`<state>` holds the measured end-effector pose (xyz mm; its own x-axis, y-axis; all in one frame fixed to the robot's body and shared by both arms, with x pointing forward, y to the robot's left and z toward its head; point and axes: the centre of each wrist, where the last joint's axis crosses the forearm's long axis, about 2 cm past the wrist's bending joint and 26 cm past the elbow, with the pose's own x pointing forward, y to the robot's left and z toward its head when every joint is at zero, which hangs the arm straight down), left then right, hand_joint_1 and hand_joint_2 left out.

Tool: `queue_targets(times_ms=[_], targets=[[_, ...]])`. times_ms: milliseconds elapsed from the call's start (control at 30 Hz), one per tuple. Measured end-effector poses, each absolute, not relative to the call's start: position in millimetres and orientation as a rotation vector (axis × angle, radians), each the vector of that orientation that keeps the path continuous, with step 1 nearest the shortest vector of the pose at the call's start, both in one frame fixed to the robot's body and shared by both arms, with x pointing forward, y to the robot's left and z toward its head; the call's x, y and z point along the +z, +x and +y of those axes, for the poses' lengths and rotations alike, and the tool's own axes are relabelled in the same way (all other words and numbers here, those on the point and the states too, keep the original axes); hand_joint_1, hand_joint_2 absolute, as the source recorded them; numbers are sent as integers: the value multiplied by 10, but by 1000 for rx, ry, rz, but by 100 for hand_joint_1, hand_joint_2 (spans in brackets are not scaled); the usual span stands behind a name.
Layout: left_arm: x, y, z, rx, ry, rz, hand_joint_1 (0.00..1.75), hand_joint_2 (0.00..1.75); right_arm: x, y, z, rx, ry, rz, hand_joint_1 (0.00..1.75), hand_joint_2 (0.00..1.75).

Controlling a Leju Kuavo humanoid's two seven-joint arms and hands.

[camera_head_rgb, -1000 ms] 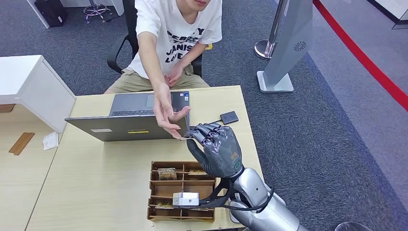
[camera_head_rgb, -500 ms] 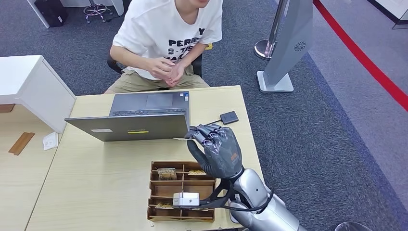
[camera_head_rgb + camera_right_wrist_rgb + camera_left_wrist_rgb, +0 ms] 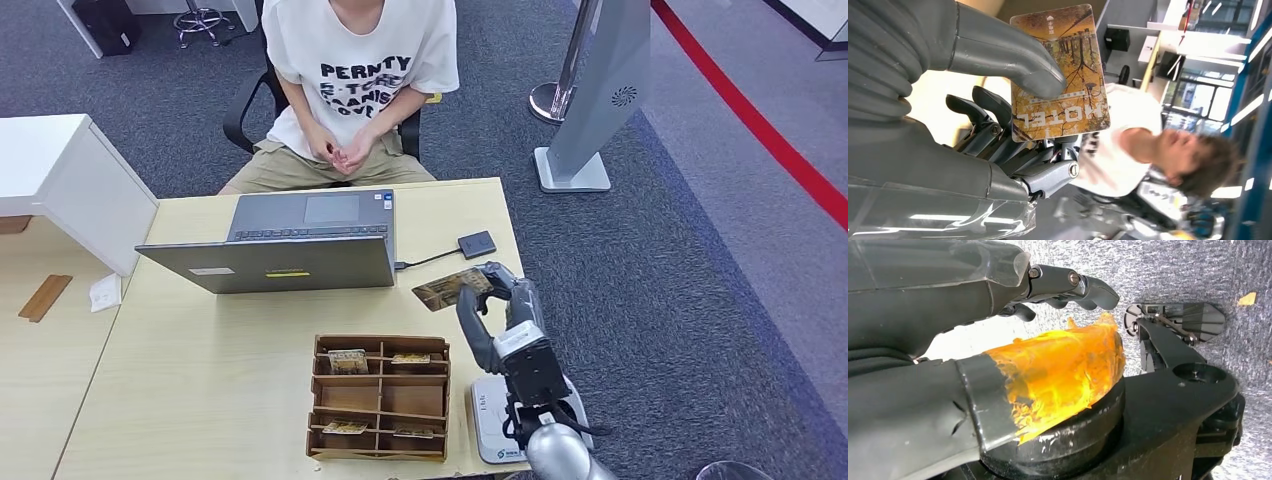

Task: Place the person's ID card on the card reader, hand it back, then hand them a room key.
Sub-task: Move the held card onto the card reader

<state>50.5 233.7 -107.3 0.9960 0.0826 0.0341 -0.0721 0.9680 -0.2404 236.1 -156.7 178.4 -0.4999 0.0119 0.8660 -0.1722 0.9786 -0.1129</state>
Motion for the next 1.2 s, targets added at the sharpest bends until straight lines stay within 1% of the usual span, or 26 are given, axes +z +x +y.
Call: queue_targets(times_ms=[233, 567, 667, 933, 1200], targets=[[-1080, 490, 2387, 123, -237, -44, 0, 0, 1605, 2206, -1842, 78, 139, -1957, 175, 175], [-1088, 479, 2451, 161, -234, -45, 0, 0, 1430, 2035, -2052, 35, 97, -1863, 175, 175], [-1089, 476, 2462, 177, -233, -47, 0, 0, 1374, 1956, -2145, 79, 28, -1842, 175, 175], [-1090, 468, 2457, 210, -231, -49, 0, 0, 1207, 1750, -2415, 287, -192, -1729, 175, 175], [-1089, 466, 2441, 217, -232, -48, 0, 0, 1147, 1683, -2582, 415, -332, -1644, 175, 175]])
